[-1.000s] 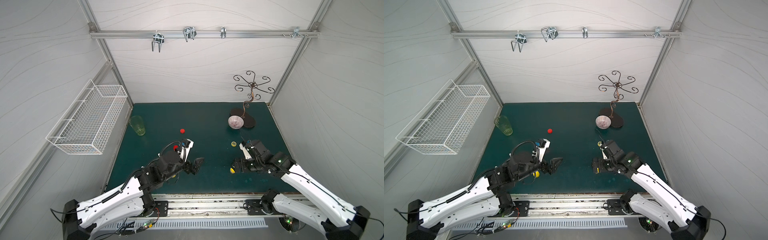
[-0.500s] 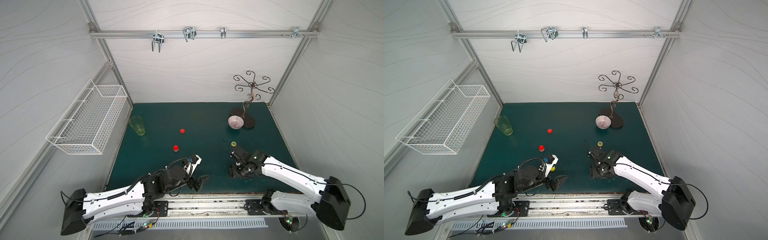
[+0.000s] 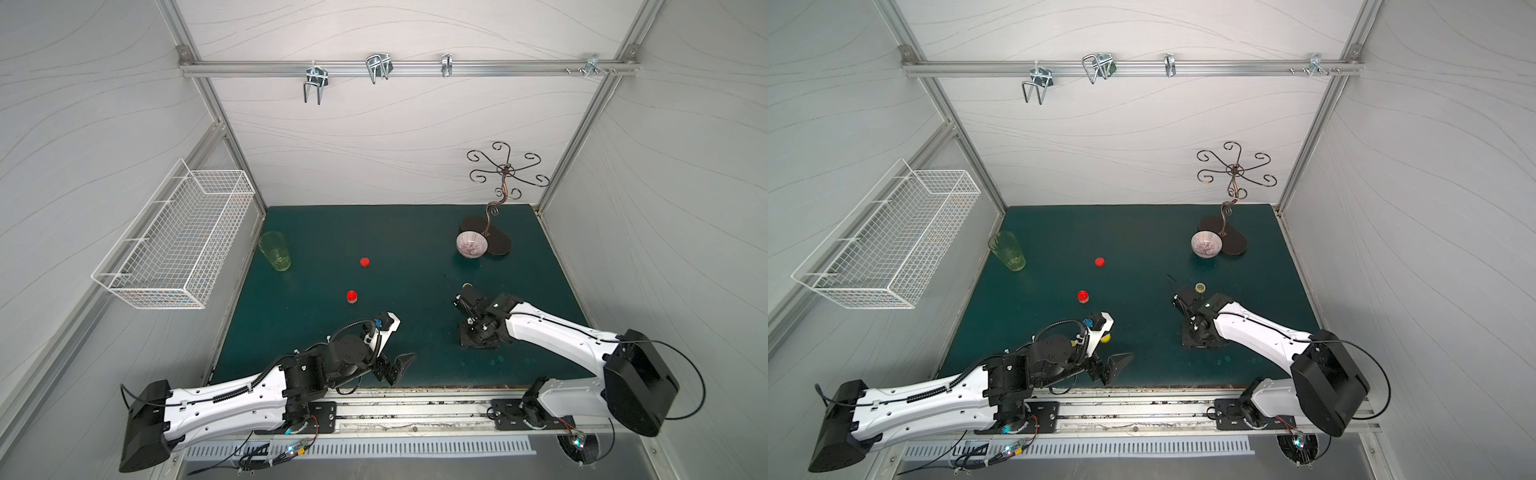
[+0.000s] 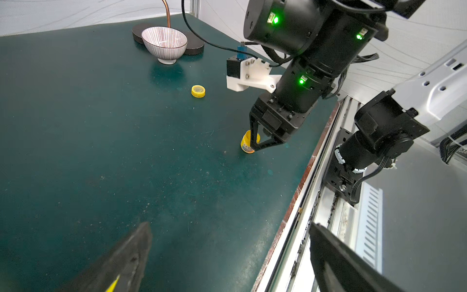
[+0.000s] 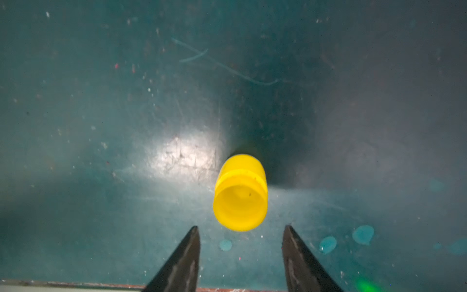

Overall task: Close the paint jar lid
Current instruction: Pick up the paint jar from the center of the board.

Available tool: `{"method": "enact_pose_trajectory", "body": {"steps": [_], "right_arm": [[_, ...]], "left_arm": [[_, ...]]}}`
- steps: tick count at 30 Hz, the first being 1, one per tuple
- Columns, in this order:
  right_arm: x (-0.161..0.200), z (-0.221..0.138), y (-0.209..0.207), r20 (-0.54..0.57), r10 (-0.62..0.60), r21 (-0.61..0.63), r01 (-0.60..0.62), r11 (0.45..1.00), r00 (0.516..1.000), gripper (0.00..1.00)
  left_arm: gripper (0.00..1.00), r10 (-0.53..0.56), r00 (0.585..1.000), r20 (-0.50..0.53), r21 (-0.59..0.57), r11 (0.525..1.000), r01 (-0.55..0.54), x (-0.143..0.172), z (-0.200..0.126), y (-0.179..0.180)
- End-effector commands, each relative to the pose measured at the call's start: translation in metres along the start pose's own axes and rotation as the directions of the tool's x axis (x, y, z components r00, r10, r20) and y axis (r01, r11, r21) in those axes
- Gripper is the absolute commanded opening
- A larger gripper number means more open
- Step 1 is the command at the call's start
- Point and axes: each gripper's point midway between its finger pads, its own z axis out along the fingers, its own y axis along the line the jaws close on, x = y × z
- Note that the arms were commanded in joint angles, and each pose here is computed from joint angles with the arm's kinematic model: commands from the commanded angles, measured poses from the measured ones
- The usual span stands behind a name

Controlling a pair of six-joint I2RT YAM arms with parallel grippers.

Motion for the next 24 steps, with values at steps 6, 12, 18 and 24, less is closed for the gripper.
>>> {"method": "enact_pose_trajectory", "body": {"steps": [6,12,18,24], "right_arm": [[-0.006,0.011,0.001,-0.004,-0.002,-0.011,0.002,1.0,1.0,0.49],[-0.006,0.018,0.002,-0.021,-0.005,-0.006,0.005,1.0,1.0,0.45],[-0.004,0.022,-0.001,-0.029,0.0,0.007,0.0,1.0,1.0,0.4],[-0.003,0.021,-0.005,-0.026,0.006,0.012,-0.005,1.0,1.0,0.33]], "left_arm": [[1.0,-0.004,0.996,0.087,0.021,1.0,0.003,-0.018,-0.007,-0.004],[1.0,-0.007,0.996,0.086,0.012,1.0,0.006,-0.016,-0.006,-0.002],[1.0,-0.008,0.996,0.09,0.0,1.0,0.008,-0.015,-0.007,0.001],[1.0,-0.003,0.995,0.1,-0.005,1.0,0.003,-0.016,-0.007,0.002]]}}
